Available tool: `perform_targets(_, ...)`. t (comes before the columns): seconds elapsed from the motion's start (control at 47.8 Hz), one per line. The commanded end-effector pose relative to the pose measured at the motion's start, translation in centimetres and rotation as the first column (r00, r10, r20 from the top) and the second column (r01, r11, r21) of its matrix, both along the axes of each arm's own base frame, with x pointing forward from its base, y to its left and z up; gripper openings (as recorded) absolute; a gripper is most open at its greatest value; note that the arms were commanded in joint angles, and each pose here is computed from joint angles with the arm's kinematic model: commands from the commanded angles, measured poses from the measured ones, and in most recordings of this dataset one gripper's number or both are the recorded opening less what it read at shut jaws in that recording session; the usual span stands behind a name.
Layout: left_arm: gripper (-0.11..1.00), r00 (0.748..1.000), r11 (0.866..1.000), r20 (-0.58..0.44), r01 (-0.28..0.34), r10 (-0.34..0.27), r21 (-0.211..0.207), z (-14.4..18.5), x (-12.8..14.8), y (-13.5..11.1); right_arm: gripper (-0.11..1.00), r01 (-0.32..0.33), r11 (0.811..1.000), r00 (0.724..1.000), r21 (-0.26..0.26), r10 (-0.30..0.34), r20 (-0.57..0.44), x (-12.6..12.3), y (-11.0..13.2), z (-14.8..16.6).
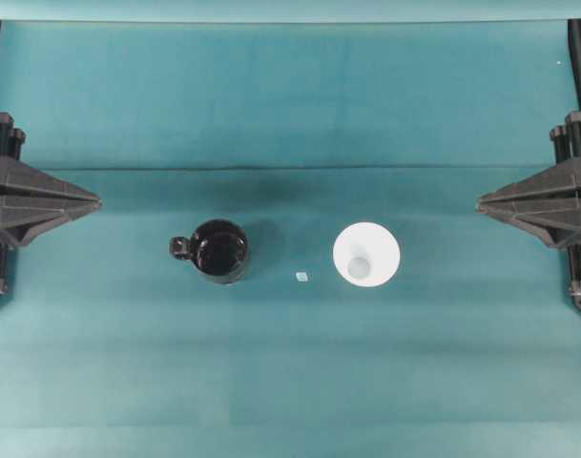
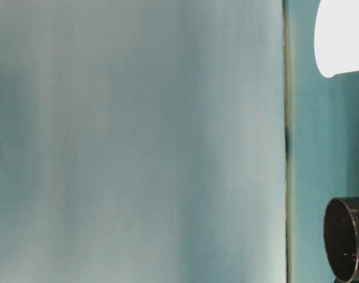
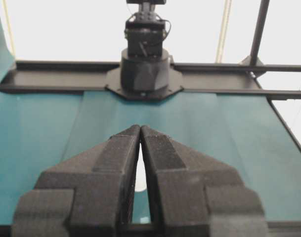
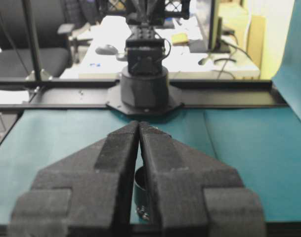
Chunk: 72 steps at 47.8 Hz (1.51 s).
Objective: Put a paper cup into the cup holder on your left arm.
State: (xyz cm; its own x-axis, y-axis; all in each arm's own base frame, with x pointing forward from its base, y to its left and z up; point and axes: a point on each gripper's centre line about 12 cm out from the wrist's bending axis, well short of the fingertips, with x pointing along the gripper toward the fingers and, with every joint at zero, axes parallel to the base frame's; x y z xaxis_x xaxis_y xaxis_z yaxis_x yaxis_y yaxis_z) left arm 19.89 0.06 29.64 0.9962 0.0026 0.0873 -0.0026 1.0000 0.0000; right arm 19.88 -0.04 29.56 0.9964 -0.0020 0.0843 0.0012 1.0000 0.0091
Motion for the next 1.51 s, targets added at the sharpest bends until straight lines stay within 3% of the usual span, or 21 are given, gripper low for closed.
perform_targets(0.0,0.16,1.000,1.000,-0.026,0.014,-0.014,0.007,0.3,0.5,-0.3,0.16,-0.007,1.000,1.000,0.006,0.007,0.000,0.4,0.1,0.4)
perform_targets(0.063,0.10,0.999,1.000,-0.048,0.013,-0.013,0.007,0.4,0.6,-0.3,0.15,-0.006,1.000,0.999,0.021,0.007,-0.032,0.6,0.1,0.4)
perform_targets(0.126,0.03,0.997,1.000,-0.071,0.015,-0.014,0.006,0.6,0.6,-0.3,0.06,-0.006,0.999,0.996,0.034,0.009,-0.090,0.9,0.1,0.2)
perform_targets(0.23,0.03,0.996,1.000,-0.093,0.013,-0.012,0.006,0.6,0.7,-0.2,-0.01,-0.003,0.999,0.982,0.047,0.012,-0.187,1.2,0.2,-0.3)
perform_targets(0.377,0.03,0.993,1.000,-0.115,0.012,-0.012,0.003,0.4,0.9,-0.2,-0.03,-0.001,0.998,0.962,0.058,0.016,-0.272,1.2,0.2,-1.0)
perform_targets(0.565,0.03,0.968,1.000,-0.249,0.006,-0.009,-0.013,-1.8,2.2,-0.2,-0.03,0.015,0.996,0.937,0.091,0.018,-0.348,1.3,0.2,-2.1)
perform_targets(0.691,0.03,0.931,0.999,-0.364,-0.005,-0.011,-0.042,-4.0,3.2,-0.2,-0.03,0.039,0.993,0.900,0.112,0.014,-0.435,1.5,0.0,-3.3)
perform_targets(0.858,0.03,0.860,0.996,-0.510,-0.035,-0.011,-0.080,-6.4,4.1,-0.1,-0.03,0.066,0.991,0.842,0.118,0.008,-0.539,1.7,-0.2,-4.5)
perform_targets(1.151,0.03,0.774,0.997,-0.633,-0.051,0.003,-0.057,-8.8,4.3,0.3,-0.03,0.086,0.990,0.755,0.111,0.008,-0.656,2.0,-0.2,-6.4)
perform_targets(1.486,0.03,0.683,0.995,-0.730,-0.087,0.027,-0.044,-11.8,4.7,1.1,-0.03,0.106,0.989,0.695,0.103,0.001,-0.719,2.5,-0.5,-7.8)
